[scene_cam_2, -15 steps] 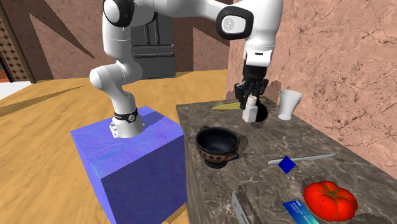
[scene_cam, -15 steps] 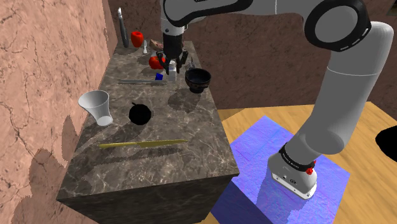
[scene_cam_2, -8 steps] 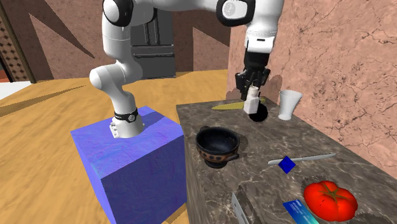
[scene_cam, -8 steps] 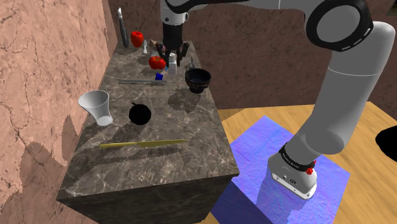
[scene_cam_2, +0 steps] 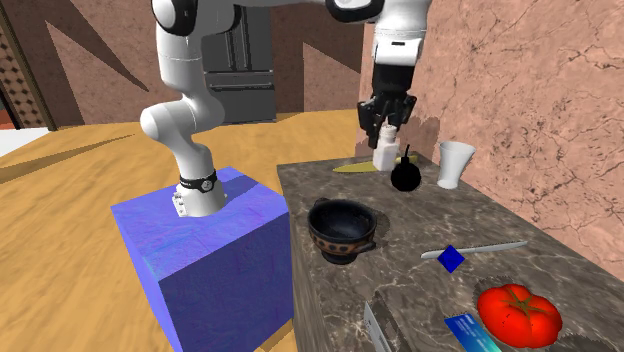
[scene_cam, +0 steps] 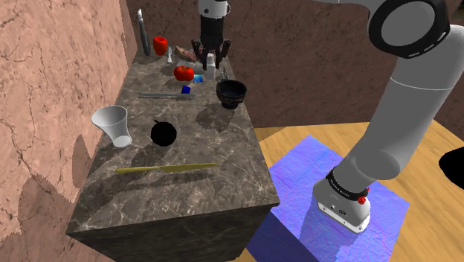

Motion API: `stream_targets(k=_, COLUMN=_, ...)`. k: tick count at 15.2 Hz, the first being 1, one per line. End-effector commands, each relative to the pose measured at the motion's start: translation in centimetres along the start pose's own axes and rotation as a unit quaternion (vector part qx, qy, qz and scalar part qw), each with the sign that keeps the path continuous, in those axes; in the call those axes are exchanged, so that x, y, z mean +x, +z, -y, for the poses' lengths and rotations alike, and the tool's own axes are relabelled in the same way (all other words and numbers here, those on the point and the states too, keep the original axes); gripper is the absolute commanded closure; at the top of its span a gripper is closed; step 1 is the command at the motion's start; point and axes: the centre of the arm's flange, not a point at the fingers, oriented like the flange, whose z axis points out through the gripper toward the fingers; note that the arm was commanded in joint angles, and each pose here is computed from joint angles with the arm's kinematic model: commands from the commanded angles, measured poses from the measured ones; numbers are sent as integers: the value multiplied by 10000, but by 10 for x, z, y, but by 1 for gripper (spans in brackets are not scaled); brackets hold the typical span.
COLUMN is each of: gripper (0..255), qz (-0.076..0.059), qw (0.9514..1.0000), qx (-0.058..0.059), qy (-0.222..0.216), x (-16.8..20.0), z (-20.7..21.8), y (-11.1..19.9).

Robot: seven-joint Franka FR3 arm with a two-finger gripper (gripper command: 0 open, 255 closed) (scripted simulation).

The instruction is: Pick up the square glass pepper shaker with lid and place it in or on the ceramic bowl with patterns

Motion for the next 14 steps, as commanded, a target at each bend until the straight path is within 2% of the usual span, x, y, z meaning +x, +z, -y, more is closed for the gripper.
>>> stream_targets(k=1, gripper=255, qz=0, qw=10000, qx=2, qy=-4, x=4, z=-28, y=-3)
stream_targets(k=8, gripper=255, qz=0, qw=10000, qx=2, qy=-4, x=14, z=-118, y=-17)
stream_targets(k=14, gripper=255, qz=0, qw=10000, qx=2, qy=-4, x=16, z=-119, y=15)
